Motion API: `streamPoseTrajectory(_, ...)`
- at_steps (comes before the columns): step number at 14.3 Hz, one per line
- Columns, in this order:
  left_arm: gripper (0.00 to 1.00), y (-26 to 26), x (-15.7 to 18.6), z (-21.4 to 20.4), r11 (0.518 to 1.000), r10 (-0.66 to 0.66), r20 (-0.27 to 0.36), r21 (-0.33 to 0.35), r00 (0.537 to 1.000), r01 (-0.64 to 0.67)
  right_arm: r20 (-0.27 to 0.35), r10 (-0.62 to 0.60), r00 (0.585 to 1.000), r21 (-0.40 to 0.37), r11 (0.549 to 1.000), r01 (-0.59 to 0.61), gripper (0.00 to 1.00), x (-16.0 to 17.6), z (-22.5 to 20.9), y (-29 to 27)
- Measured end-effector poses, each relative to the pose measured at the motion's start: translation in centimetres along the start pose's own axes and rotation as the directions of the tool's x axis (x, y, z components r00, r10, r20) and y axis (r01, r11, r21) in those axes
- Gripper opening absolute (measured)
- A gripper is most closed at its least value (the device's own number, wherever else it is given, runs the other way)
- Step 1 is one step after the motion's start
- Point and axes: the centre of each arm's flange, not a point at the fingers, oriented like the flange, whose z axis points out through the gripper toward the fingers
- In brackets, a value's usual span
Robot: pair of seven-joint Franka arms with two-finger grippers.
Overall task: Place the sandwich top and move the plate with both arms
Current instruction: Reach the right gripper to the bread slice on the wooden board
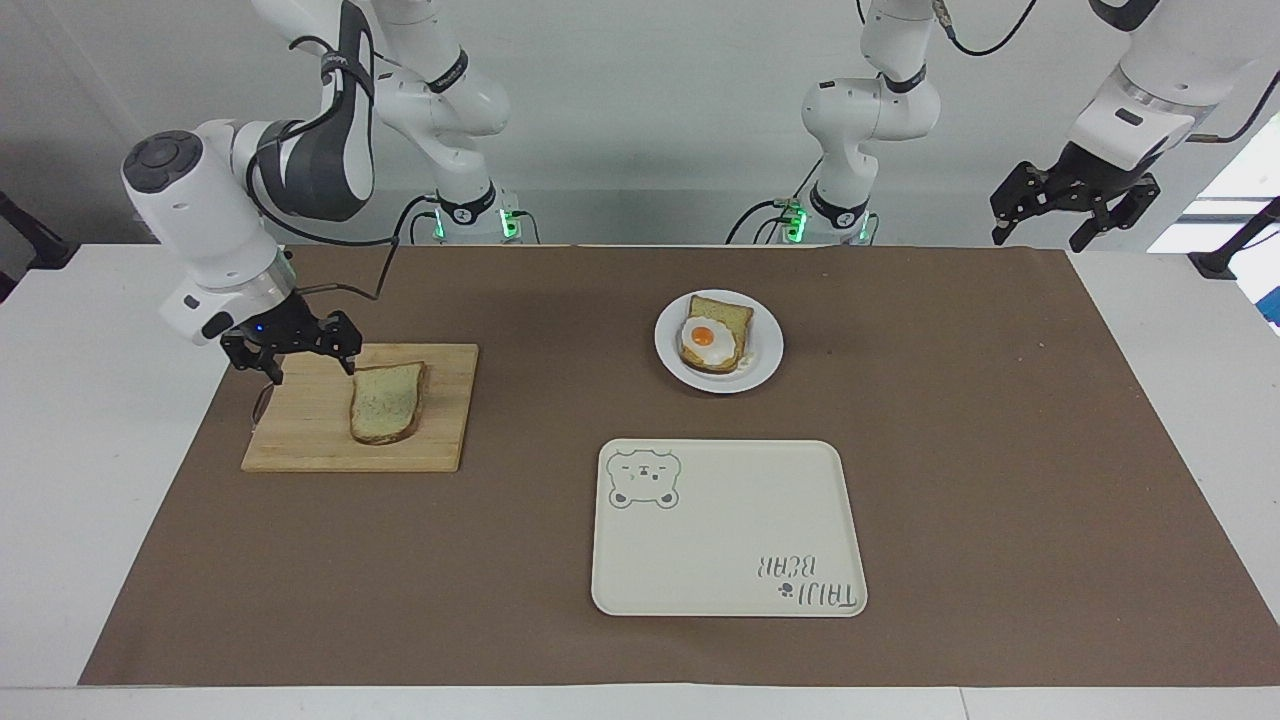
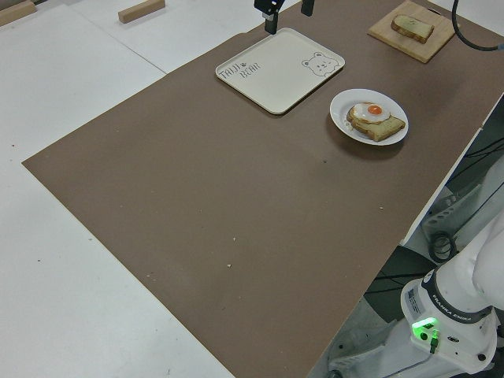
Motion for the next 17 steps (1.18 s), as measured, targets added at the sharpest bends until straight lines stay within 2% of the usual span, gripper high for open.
streamPoseTrajectory(3,1.0,0.0,0.0,0.0,1.0,0.0,0.0,0.0,1.0,0.0,0.026,-0.02,0.999,0.012,1.0,0.02,1.0,-0.8,2.2,0.6)
streamPoseTrajectory(7,1.0,0.0,0.0,0.0,1.0,0.0,0.0,0.0,1.0,0.0,0.05,-0.032,0.998,0.091,0.995,0.027,1.0,-2.8,6.2,2.0)
streamPoseTrajectory(14,1.0,0.0,0.0,0.0,1.0,0.0,0.0,0.0,1.0,0.0,0.073,-0.042,0.996,0.108,0.994,0.034,1.0,-4.8,11.7,2.7)
streamPoseTrajectory(17,1.0,0.0,0.0,0.0,1.0,0.0,0.0,0.0,1.0,0.0,0.088,-0.029,0.996,0.142,0.99,0.016,1.0,-4.9,13.3,2.5)
